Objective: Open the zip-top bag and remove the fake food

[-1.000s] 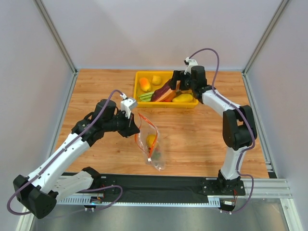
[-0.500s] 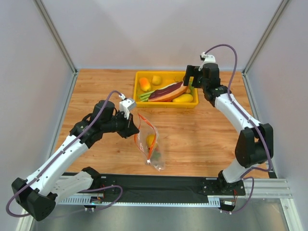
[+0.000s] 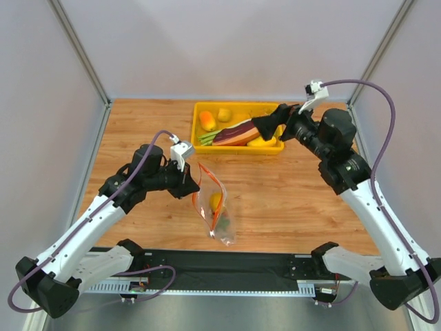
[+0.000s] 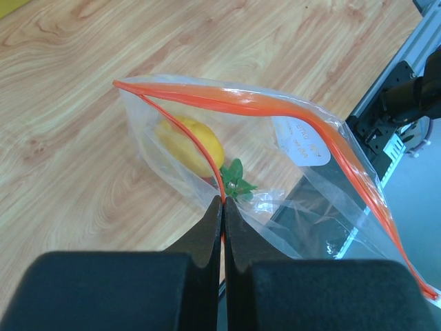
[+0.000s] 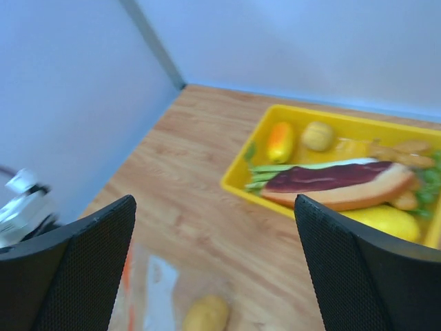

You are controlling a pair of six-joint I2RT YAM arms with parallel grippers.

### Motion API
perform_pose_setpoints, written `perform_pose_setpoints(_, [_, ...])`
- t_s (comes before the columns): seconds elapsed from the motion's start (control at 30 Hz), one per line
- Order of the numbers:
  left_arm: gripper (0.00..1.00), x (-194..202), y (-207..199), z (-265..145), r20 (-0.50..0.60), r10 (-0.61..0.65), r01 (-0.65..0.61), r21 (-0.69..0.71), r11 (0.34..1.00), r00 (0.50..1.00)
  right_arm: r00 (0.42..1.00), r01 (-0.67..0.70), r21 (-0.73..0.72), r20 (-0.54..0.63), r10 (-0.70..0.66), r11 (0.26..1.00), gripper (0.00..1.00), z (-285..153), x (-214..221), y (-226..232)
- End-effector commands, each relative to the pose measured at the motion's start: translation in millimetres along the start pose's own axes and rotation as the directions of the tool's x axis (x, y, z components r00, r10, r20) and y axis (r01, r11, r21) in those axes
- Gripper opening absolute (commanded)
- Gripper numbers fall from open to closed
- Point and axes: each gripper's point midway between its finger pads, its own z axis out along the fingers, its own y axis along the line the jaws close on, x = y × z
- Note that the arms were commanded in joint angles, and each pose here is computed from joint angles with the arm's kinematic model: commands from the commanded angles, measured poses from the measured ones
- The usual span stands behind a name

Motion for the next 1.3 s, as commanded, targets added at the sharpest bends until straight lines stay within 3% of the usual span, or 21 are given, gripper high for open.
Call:
perform_pose_setpoints(0.0, [0.00, -9, -7, -4, 0.050, 0.032, -0.033, 0.032, 0.999, 0.998, 0.989, -0.058, -0.207, -0.142, 0.029, 0.977, 0.97, -20, 30, 66])
perform_pose_setpoints(0.27, [0.00, -10, -8, -4, 0.054, 0.033, -0.035, 0.039, 0.999, 0.998, 0.921, -0.193, -0.447, -0.391, 0.004, 0.873, 0.91, -55, 109, 171])
perform_pose_setpoints(0.53, [0.00, -10, -9, -4, 0.052, 0.029, -0.031, 0.042, 0.999, 0.998, 0.829, -0.326, -0.517, -0.559, -0.024, 0.792, 0.77, -75, 172, 220])
perform_pose_setpoints(0.7, [0.00, -8, -9, -4, 0.052, 0.031, -0.033, 0.045, 0.998, 0.998, 0.763, -0.358, -0.463, -0.646, -0.032, 0.811, 0.70, -67, 215, 217])
perform_pose_setpoints(0.8, [0.00, -9, -10, -4, 0.055, 0.033, -0.036, 0.051, 0.998, 0.998, 0.752, -0.325, -0.403, -0.659, -0.024, 0.856, 0.68, -57, 230, 204])
perform_pose_setpoints(0.97, [0.00, -8, -11, -4, 0.051, 0.032, -0.035, 0.054, 0.998, 0.998, 0.766, -0.210, -0.281, -0.643, -0.021, 0.937, 0.66, -43, 242, 173])
perform_pose_setpoints(1.27, [0.00, -5, -9, -2, 0.038, 0.029, -0.031, 0.052, 0.998, 0.999, 0.797, -0.118, -0.132, -0.604, 0.014, 0.984, 0.68, -38, 251, 127])
